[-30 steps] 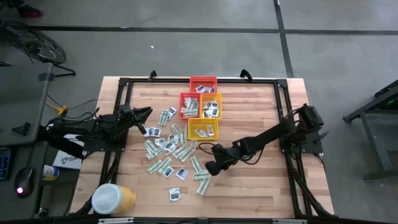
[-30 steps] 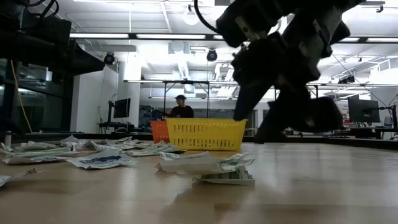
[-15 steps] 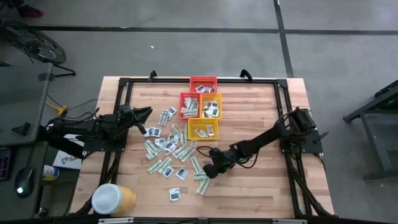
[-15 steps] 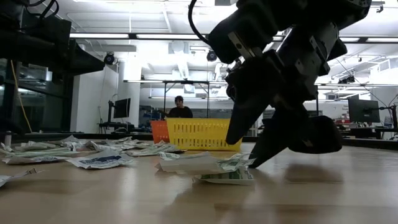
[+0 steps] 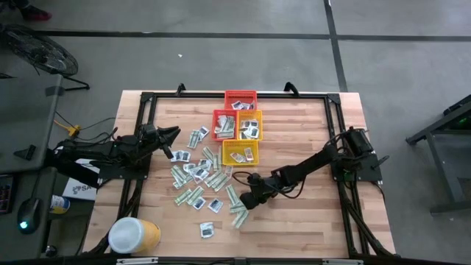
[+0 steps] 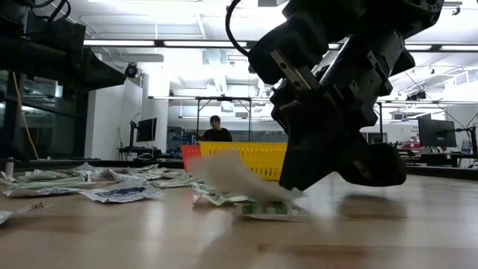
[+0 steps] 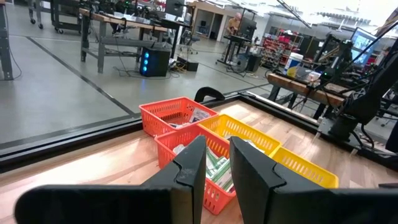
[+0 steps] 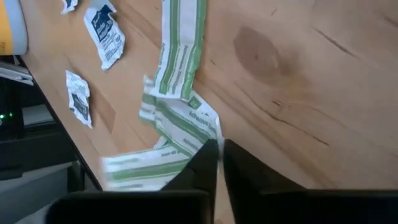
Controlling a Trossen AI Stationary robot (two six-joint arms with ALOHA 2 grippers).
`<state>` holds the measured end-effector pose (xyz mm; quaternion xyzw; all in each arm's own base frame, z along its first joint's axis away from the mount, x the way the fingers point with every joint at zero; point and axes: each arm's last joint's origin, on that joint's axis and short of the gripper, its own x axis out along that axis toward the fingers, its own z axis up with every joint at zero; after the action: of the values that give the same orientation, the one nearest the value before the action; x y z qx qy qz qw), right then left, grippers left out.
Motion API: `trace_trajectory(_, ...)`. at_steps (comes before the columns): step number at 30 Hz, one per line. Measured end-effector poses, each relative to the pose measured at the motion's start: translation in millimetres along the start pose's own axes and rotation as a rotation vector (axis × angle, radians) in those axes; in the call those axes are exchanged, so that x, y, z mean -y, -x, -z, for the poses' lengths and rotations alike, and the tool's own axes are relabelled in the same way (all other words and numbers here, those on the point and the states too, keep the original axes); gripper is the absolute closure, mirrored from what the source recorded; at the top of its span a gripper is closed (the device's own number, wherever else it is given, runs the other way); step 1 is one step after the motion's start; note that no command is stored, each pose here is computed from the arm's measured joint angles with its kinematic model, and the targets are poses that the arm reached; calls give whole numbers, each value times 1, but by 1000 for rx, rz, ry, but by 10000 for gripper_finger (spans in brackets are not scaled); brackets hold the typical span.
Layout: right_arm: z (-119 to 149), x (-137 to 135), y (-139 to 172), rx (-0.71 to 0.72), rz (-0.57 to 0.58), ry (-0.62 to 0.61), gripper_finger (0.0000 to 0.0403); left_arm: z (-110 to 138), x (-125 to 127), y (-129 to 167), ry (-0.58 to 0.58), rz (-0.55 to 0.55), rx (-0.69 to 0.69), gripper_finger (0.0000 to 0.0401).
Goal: Pick & Place First Aid Supplies
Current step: Put the bandage into the bottom orange bin
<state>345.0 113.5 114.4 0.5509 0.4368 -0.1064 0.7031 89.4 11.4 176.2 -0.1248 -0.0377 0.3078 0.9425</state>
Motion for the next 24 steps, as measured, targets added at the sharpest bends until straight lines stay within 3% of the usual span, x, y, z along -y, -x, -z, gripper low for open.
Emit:
trace_trajectory(8,0,-6,6,-1,-25,30,401,0,0,0,0,0,0,328)
trace_trajectory(19,-5,-46,58,56,-23,125,402,0,0,0,0,0,0,328)
trace_trajectory(24,-9,-49,64,56,-11,140,403,0,0,0,0,0,0,328)
